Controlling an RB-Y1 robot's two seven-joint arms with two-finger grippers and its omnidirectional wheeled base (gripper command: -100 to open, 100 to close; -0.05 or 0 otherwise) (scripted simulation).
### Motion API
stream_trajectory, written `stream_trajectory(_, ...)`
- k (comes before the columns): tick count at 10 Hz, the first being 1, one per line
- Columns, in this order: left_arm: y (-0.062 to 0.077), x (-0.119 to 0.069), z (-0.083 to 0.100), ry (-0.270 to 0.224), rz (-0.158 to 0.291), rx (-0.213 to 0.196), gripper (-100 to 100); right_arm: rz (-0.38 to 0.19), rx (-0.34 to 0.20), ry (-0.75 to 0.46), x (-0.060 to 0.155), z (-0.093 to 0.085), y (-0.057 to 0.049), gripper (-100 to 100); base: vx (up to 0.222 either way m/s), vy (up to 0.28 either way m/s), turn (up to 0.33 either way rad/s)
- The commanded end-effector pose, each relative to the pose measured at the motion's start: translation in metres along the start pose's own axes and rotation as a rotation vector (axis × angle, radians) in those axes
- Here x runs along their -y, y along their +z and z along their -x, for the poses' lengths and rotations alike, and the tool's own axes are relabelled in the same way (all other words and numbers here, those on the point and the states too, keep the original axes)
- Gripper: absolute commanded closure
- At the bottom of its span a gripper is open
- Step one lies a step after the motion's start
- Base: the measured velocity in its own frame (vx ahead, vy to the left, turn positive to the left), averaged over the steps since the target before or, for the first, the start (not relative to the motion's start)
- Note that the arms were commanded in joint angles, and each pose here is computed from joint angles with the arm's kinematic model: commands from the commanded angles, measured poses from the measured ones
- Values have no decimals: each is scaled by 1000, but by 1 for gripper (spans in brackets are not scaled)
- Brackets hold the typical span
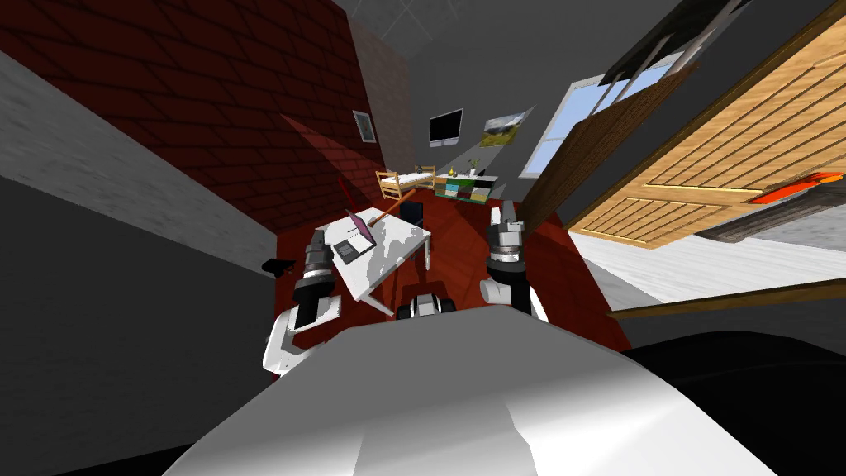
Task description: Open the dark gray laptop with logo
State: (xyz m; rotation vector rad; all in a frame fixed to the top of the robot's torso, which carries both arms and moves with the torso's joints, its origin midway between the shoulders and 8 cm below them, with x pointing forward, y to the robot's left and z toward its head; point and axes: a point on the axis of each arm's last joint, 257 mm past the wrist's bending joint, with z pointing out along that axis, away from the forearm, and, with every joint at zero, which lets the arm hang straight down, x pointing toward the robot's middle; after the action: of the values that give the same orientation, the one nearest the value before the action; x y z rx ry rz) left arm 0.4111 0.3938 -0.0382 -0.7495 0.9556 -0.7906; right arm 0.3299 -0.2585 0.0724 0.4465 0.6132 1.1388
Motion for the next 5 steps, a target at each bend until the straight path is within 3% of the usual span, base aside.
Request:
stream_trajectory(1,6,-18,19,40,56,37,-100,0,0,0,0,0,0,0,59,-91,-61)
stream_trajectory(5,15,-61,58,122,183,123,-100,0,0,0,0,0,0,0,135,-149,-74)
